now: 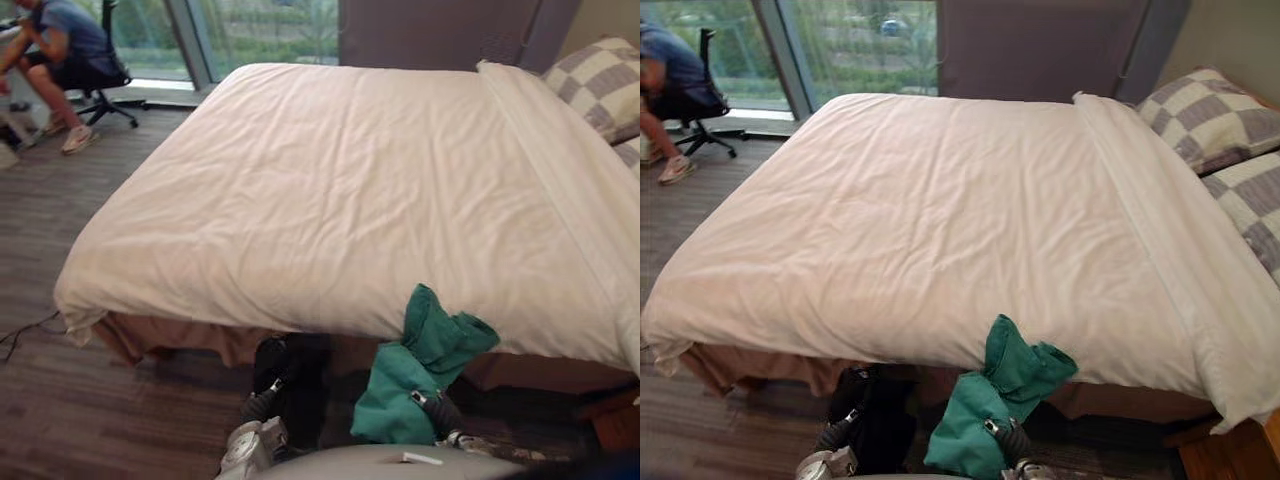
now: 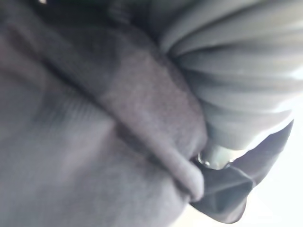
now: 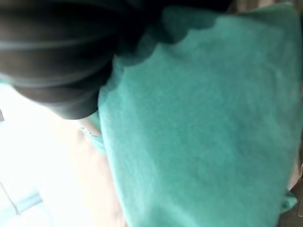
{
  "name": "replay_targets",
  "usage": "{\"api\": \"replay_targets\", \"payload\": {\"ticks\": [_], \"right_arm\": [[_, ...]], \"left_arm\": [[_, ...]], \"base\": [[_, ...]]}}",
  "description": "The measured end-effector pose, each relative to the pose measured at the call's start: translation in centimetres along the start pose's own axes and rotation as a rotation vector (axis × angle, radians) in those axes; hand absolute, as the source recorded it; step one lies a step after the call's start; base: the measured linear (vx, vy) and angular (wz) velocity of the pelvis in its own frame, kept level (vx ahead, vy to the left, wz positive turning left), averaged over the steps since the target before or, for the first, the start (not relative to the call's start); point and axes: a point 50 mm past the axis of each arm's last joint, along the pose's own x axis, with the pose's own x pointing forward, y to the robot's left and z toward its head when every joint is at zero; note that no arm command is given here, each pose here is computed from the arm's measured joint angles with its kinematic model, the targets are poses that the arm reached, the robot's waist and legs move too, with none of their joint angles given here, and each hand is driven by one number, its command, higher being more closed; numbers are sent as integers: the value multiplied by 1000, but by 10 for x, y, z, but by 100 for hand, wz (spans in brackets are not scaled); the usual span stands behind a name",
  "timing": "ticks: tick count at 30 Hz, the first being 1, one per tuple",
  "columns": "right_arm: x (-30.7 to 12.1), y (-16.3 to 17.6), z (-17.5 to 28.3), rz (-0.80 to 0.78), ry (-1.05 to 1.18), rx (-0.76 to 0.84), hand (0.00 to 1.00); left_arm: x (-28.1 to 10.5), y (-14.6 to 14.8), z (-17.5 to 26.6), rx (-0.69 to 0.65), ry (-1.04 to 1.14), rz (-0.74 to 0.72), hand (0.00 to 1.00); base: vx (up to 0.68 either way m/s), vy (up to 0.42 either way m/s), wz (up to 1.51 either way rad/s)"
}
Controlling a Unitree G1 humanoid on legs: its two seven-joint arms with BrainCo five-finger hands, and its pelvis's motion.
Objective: Tidy the bed and pick cloth on bed and put in laundry
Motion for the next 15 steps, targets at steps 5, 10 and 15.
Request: {"api": "replay_targets", "payload": {"ticks": [5, 10, 15], "right_arm": [[1, 1, 4, -16, -27, -3, 100], [11, -6, 27, -35, -96, -30, 100], [21, -2, 44, -11, -137, -34, 100]], "left_arm": [[-2, -12, 14, -35, -85, -108, 100], [-8, -19, 12, -33, -98, -176, 100], [-5, -3, 21, 17, -103, -151, 100]], "base": [[10, 6, 155], [26, 134, 156], [21, 71, 83]]}}
